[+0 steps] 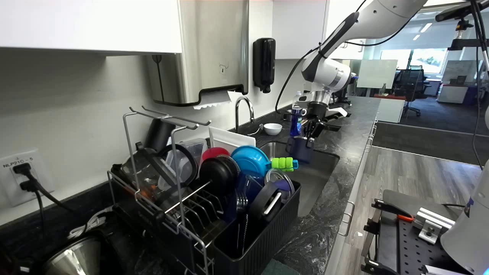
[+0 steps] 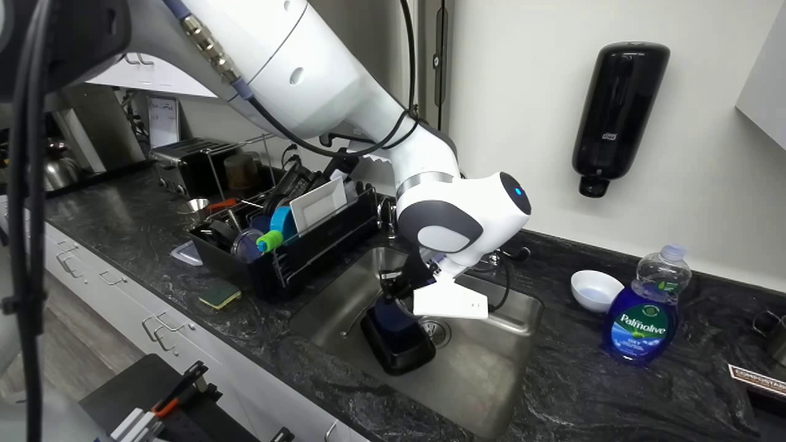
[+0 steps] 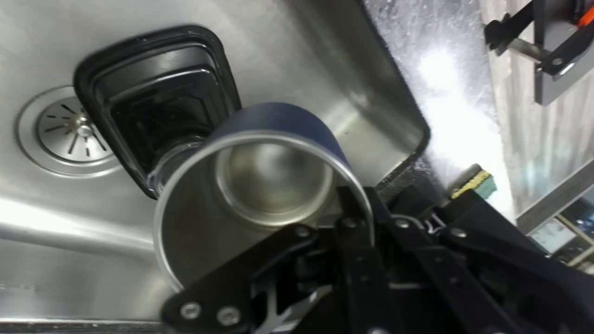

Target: Pick up the blue cup from the sink and hang it on the dish rack.

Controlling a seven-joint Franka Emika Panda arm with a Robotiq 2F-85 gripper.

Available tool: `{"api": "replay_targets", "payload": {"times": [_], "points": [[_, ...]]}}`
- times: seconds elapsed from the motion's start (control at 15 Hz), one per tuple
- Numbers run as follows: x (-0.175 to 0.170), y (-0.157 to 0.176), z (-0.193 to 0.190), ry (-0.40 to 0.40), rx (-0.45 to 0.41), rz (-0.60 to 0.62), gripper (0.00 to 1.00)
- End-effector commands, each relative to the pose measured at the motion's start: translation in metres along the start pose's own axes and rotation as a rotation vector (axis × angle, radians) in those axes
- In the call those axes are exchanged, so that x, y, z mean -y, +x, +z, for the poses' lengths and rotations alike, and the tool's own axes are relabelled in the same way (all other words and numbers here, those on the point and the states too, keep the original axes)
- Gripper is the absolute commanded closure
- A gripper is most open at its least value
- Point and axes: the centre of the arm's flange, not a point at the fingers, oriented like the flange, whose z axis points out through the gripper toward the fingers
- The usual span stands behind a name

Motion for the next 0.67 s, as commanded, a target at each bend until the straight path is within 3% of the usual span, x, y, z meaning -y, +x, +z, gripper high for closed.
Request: {"api": "replay_targets", "payload": {"times": [0.0,0.27,0.6], "points": [[0.006,0.001,-0.01,0.112,-0.049,-0.119,0.98],[0.013,0.011,-0.013,0.194,-0.067,-0.208,0.98],[0.026,0.029,-0.014,0.236,-0.069,-0.297,0.98]]}}
